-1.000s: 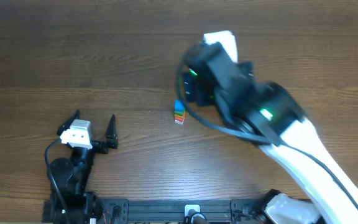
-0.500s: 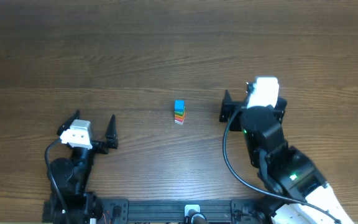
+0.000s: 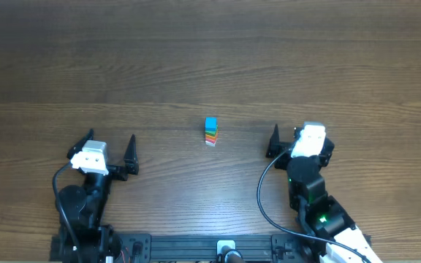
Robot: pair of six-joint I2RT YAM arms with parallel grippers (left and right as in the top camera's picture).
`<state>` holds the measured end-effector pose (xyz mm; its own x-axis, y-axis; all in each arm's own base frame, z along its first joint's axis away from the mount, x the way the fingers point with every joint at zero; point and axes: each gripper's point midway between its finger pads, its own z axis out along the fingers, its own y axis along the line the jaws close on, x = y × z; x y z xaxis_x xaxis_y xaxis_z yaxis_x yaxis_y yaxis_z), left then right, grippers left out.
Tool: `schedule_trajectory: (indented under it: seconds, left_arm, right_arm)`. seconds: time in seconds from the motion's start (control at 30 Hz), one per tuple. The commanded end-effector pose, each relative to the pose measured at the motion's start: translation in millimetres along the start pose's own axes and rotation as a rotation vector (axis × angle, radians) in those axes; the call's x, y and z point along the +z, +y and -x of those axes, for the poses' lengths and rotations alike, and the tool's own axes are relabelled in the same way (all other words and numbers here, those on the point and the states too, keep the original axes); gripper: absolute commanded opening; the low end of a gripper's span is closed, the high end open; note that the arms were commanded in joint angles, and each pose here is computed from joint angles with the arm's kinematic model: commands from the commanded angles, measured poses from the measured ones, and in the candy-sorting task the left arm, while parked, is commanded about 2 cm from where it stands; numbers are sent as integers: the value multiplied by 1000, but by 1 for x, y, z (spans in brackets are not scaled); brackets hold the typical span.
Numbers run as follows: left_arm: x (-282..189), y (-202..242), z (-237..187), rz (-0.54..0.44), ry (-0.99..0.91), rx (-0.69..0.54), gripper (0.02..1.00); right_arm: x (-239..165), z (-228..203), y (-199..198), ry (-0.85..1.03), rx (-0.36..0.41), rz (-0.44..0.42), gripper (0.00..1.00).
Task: Stack Cubes
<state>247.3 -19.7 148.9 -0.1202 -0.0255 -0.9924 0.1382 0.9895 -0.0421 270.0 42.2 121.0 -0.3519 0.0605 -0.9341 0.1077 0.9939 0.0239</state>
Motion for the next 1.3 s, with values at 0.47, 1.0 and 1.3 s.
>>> schedule_trajectory:
  seconds: [0.47, 1.0, 1.3]
  left_arm:
    - [0, -3, -1, -13, -1, 15, 1000]
    - [0, -3, -1, -13, -1, 15, 1000]
    - [0, -3, -1, -13, -1, 15, 1000]
  right_arm:
    - [-1, -72, -25, 173, -109, -70, 991]
    - [-10, -82, -33, 219, -134, -77, 993]
    - [-13, -21, -63, -30, 74, -174, 993]
